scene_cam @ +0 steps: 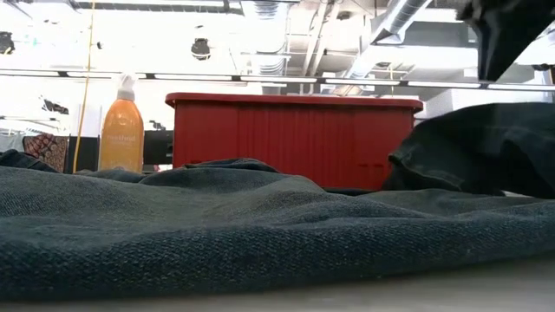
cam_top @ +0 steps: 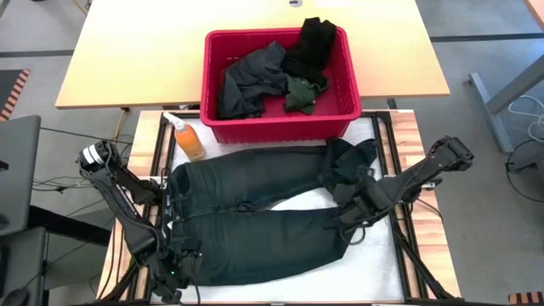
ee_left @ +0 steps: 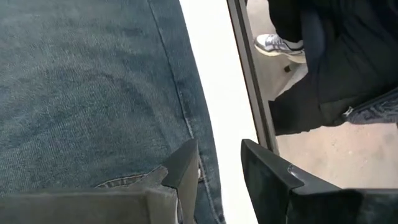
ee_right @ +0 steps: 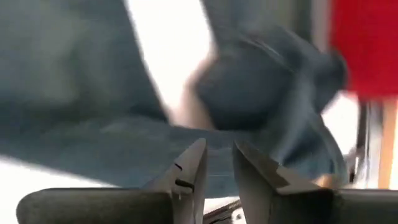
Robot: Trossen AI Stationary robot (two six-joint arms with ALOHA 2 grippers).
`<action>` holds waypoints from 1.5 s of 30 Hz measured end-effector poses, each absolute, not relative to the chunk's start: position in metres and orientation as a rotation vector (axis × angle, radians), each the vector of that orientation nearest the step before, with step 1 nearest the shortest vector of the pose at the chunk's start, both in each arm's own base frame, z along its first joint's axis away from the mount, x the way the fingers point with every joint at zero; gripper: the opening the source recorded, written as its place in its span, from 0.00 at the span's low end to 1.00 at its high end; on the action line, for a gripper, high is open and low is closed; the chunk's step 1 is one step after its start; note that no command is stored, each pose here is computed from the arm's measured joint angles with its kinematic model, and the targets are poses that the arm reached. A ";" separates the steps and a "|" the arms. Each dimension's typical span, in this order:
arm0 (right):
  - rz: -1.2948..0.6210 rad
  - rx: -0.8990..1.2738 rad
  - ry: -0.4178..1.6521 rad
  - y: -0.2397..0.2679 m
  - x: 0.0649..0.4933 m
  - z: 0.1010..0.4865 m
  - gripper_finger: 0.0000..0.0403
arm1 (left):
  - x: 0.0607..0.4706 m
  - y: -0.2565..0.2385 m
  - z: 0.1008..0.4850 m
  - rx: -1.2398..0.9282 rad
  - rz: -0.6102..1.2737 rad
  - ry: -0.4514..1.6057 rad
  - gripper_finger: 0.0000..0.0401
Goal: Fold Laundry from Bin
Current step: Fold the dark blue jeans
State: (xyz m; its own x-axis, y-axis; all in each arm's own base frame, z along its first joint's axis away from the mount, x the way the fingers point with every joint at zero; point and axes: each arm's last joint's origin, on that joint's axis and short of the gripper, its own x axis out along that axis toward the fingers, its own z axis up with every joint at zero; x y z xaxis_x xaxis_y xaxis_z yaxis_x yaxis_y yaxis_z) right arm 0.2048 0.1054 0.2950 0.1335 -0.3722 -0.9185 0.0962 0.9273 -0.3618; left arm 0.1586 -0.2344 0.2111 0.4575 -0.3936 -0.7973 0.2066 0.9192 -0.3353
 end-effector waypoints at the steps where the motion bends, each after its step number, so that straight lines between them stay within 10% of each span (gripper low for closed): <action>1: -0.241 -0.284 1.398 0.111 0.206 0.298 0.27 | 0.158 -0.235 0.210 -0.199 -0.379 1.029 0.27; 8: 0.458 -0.827 1.202 0.150 0.212 0.306 0.28 | 0.160 -0.236 0.211 -0.158 -0.414 0.971 0.27; 26: 0.441 -1.015 1.186 0.148 0.214 0.305 0.42 | 0.181 -0.249 0.175 -0.132 -0.504 1.070 0.64; 35: 0.591 -1.229 1.297 0.162 0.229 0.274 0.58 | 0.190 -0.261 0.130 -0.062 -0.463 1.139 0.65; 45: 0.616 -1.356 1.434 0.175 0.238 0.243 0.58 | 0.200 -0.267 0.164 0.079 -0.455 1.053 0.63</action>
State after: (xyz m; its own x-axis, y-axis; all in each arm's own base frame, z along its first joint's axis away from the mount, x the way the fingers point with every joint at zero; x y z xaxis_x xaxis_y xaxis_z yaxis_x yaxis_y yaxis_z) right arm 0.2381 0.1749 0.2429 0.1590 -0.4097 -0.8983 -0.9335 0.2338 -0.2719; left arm 0.1998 -0.2673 0.1636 0.4110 -0.3239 -0.8521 0.3986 0.9045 -0.1516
